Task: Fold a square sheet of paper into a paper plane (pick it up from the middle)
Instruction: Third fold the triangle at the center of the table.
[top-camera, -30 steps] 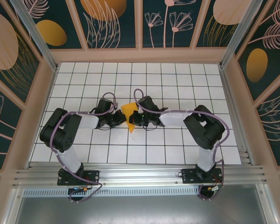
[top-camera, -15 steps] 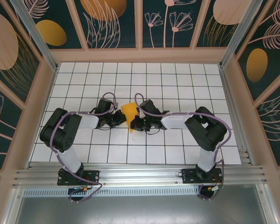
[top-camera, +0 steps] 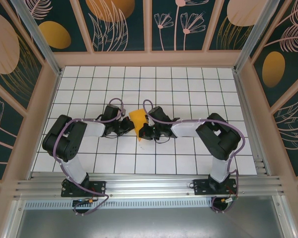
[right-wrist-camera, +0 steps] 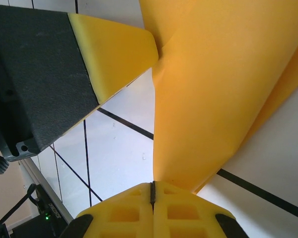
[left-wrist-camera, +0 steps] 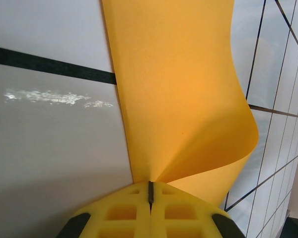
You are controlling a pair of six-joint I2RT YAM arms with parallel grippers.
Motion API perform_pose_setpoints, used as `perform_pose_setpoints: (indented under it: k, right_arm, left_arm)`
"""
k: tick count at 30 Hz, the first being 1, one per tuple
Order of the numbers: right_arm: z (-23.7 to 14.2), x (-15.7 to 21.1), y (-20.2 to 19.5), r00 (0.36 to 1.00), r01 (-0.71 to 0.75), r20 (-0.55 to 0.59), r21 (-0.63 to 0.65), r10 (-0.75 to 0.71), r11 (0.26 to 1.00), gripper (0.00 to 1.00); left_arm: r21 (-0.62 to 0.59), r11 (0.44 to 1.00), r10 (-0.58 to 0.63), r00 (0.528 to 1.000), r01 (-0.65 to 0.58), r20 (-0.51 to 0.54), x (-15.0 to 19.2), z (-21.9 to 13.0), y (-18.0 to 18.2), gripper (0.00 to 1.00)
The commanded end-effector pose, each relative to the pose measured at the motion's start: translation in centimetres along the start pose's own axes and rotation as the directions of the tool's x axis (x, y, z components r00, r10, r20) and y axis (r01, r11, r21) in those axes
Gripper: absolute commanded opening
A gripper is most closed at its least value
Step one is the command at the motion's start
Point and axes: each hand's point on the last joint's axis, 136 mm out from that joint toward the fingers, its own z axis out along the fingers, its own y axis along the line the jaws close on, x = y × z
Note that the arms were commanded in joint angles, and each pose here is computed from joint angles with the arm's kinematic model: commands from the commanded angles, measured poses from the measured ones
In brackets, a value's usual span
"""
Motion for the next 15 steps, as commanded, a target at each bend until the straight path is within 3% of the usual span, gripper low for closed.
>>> perform_pose_setpoints:
  k: [1,15]
  right_arm:
    - [0.81,1.06,-0.74,0.999,0.017,-0.040,0.003,-0.017,1.000,0.03]
    - [1.43,1.26,-1.23,0.999,0.012,-0.052,0.006,-0.012,1.000,0.03]
  left_arm:
    - [-0.119,0.993,-0.017,1.000,0.019,0.013,0.16,0.52,2.91,0.00]
    - [-0.123,0.992,-0.017,1.000,0.019,0.014,0.21,0.45,2.99,0.00]
